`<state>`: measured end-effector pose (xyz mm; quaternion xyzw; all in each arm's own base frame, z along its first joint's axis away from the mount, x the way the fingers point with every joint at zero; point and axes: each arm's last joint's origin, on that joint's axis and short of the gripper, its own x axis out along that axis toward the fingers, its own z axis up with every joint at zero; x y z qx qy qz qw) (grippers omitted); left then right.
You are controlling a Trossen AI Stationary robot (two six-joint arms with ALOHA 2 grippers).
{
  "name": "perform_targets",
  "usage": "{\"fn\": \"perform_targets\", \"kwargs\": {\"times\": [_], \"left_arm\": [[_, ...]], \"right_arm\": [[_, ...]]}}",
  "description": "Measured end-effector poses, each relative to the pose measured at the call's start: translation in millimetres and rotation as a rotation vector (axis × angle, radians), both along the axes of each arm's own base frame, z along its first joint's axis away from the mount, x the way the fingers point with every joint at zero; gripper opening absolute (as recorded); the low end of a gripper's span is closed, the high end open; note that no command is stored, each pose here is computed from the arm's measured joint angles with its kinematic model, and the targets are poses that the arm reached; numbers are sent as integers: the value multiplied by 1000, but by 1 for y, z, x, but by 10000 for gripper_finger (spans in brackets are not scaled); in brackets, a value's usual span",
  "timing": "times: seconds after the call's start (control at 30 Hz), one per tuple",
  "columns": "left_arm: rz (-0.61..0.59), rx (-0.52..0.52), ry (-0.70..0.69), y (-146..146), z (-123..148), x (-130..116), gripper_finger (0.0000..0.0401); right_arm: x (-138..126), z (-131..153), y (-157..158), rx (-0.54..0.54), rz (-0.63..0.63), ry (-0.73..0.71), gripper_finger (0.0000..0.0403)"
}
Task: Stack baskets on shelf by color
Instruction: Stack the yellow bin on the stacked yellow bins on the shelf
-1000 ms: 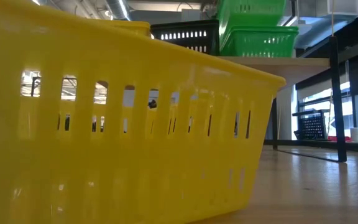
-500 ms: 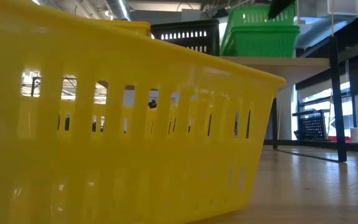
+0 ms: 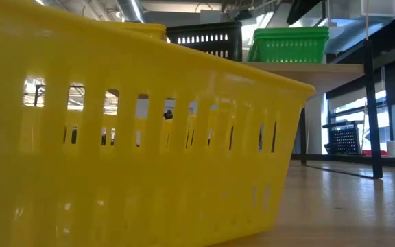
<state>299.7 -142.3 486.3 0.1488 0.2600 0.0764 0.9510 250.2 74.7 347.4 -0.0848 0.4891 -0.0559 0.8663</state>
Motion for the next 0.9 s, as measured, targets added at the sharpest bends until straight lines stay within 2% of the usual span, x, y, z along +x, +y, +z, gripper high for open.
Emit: {"fn": "perform_targets", "kwargs": {"times": [0.1, 0.27, 0.53, 0.63, 0.73, 0.9], "left_arm": [[53, -89, 17, 1, -4, -2, 69], [154, -350, 114, -2, -17, -8, 69], [407, -739, 283, -30, -66, -4, 69], [494, -790, 340, -39, -88, -3, 69], [577, -813, 368, -45, -110, -2, 69], [627, -827, 396, -51, -142, 4, 69]], "right_arm": [[0, 9, 2, 57, 22, -19, 137], [-3, 25, 12, 103, 73, -66, 138], [-9, 35, 39, 137, 184, -137, 139], [-11, 38, 51, 168, 234, -181, 139], [-11, 43, 62, 246, 297, -222, 139], [-12, 52, 80, 369, 406, -312, 139]]}}
